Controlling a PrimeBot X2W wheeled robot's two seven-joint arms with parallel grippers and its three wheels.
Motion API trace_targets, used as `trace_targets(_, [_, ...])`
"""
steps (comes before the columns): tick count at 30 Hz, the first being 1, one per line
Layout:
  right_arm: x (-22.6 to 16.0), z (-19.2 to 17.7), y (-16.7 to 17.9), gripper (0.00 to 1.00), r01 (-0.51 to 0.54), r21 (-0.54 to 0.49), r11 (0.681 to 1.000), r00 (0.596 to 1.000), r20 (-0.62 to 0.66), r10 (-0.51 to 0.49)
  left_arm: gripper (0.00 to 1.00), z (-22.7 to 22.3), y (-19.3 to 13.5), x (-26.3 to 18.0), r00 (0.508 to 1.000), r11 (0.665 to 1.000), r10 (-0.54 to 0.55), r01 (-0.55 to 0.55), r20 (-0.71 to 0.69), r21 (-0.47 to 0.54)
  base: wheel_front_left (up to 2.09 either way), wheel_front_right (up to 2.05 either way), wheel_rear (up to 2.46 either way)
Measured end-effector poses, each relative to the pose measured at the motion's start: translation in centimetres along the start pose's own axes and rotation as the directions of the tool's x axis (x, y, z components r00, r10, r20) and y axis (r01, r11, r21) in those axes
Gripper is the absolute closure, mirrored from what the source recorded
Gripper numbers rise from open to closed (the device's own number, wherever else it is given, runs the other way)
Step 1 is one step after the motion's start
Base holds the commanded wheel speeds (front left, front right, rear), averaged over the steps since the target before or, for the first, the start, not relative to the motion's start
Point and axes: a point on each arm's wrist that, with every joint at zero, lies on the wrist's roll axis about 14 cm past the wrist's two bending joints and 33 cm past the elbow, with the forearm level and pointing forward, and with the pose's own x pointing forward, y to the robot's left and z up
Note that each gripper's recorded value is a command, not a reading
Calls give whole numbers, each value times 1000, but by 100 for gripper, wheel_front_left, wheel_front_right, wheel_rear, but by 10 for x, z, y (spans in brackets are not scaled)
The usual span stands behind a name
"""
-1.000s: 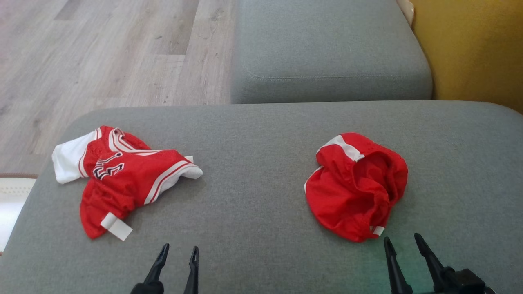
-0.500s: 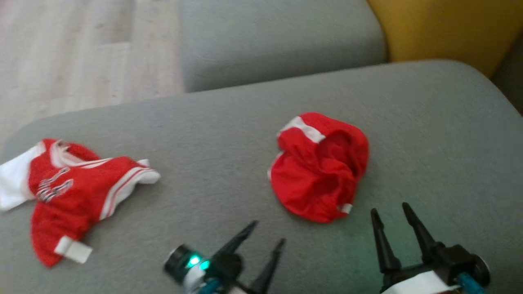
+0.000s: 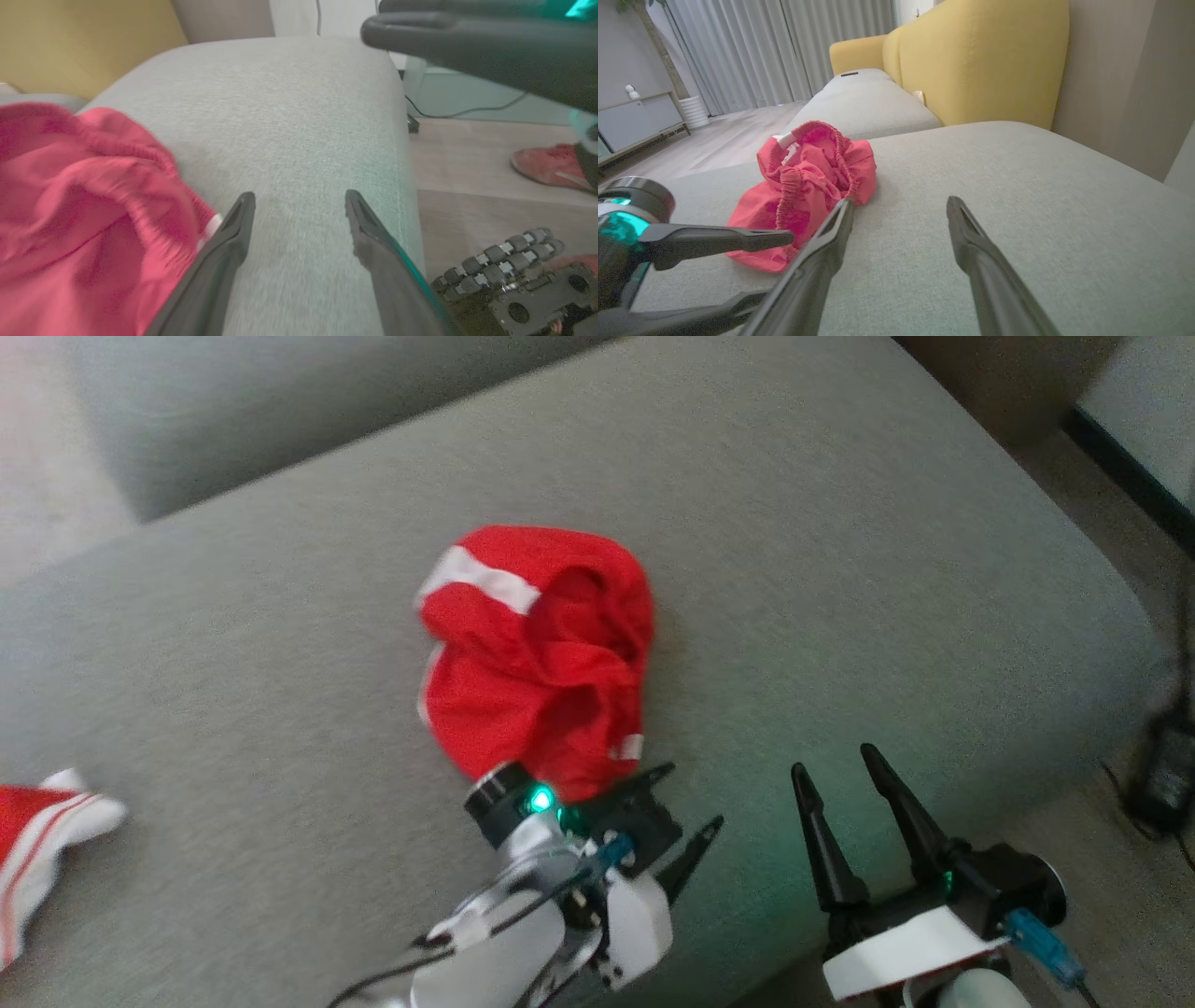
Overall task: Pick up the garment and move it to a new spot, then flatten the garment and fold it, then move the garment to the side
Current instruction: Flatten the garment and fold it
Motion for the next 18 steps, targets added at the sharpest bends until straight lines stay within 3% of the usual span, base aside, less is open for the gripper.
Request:
trace_targets(10, [-17, -16, -28, 0, 120, 0, 993, 990, -72, -120, 0, -37, 13, 37, 984, 997, 28, -16, -176, 72, 0, 0, 0])
trace_targets(18, [-10, -17, -23, 0, 98, 0, 995, 992, -76, -98, 0, -48, 44, 32, 963, 986, 146, -123, -226, 112, 0, 0, 0])
